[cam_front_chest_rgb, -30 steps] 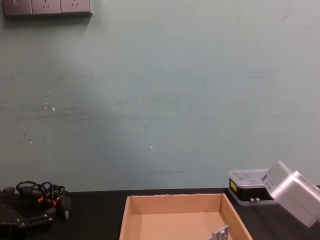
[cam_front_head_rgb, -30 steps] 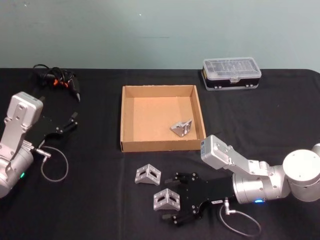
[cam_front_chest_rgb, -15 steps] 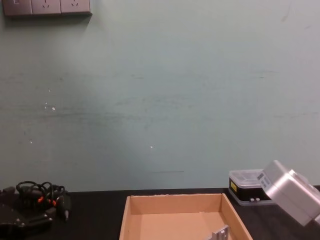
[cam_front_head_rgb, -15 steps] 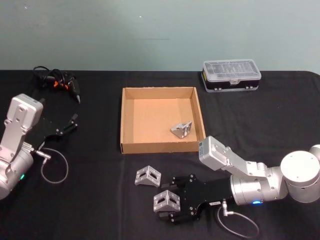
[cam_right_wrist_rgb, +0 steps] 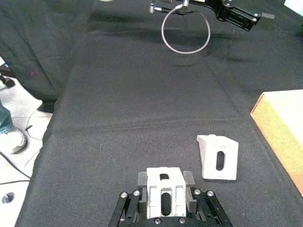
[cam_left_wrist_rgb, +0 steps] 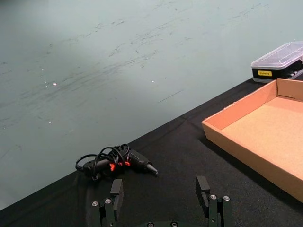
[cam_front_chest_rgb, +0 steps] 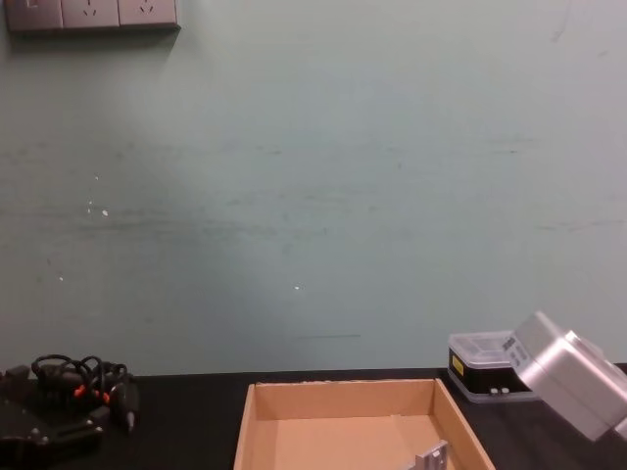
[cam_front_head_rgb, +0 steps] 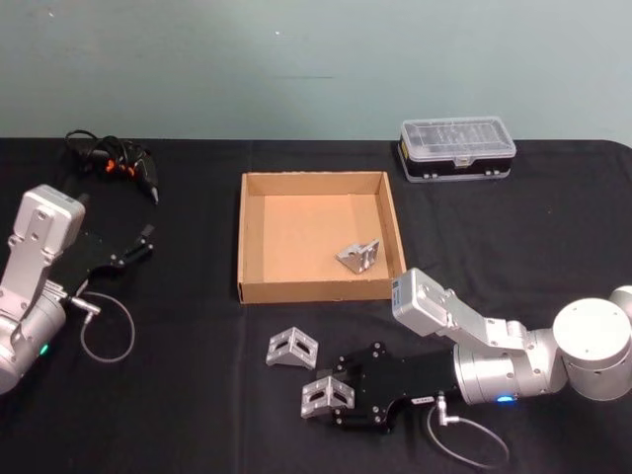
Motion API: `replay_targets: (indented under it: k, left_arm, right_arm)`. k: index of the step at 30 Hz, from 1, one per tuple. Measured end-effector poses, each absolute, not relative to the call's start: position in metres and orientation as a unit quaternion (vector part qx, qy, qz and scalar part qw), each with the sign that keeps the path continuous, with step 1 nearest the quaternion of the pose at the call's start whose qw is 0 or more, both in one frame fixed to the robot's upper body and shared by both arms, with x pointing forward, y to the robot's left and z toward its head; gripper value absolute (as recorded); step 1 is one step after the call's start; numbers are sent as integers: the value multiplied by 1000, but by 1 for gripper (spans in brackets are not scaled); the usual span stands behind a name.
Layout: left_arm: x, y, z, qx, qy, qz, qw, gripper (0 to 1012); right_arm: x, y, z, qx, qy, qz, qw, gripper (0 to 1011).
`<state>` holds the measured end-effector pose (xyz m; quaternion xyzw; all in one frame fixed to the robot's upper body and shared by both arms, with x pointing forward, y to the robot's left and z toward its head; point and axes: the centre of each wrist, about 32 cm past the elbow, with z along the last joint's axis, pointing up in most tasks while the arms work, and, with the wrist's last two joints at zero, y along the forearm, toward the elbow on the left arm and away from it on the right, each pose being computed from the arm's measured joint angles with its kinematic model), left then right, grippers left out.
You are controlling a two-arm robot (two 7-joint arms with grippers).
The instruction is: Use one hand to pick up the angle iron from the table and place it into the box.
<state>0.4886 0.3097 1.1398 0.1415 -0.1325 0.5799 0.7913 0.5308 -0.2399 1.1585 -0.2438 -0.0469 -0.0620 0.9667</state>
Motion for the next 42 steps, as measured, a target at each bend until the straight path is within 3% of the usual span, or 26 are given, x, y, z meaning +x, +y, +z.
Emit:
replay_targets:
  k: [12, 19, 27, 35, 42]
  left_arm:
    - [489, 310, 1140, 141, -132, 580, 791, 1011]
    - [489, 310, 1140, 141, -132, 580, 791, 1011]
    - [489, 310, 1140, 141, -132, 580, 791, 1011]
    - [489, 310, 1140, 141, -132, 580, 791, 1011]
    - [489, 310, 1140, 141, -132, 580, 791, 1011]
  right_arm:
    - [520, -244, 1174, -216, -68, -107, 968, 450]
    - [506, -260, 1201, -168, -95, -222, 956, 450]
    - [505, -267, 1219, -134, -115, -305, 936, 450]
    - [517, -255, 1221, -126, -116, -335, 926, 450]
    - [538, -228, 1211, -140, -105, -347, 922, 450]
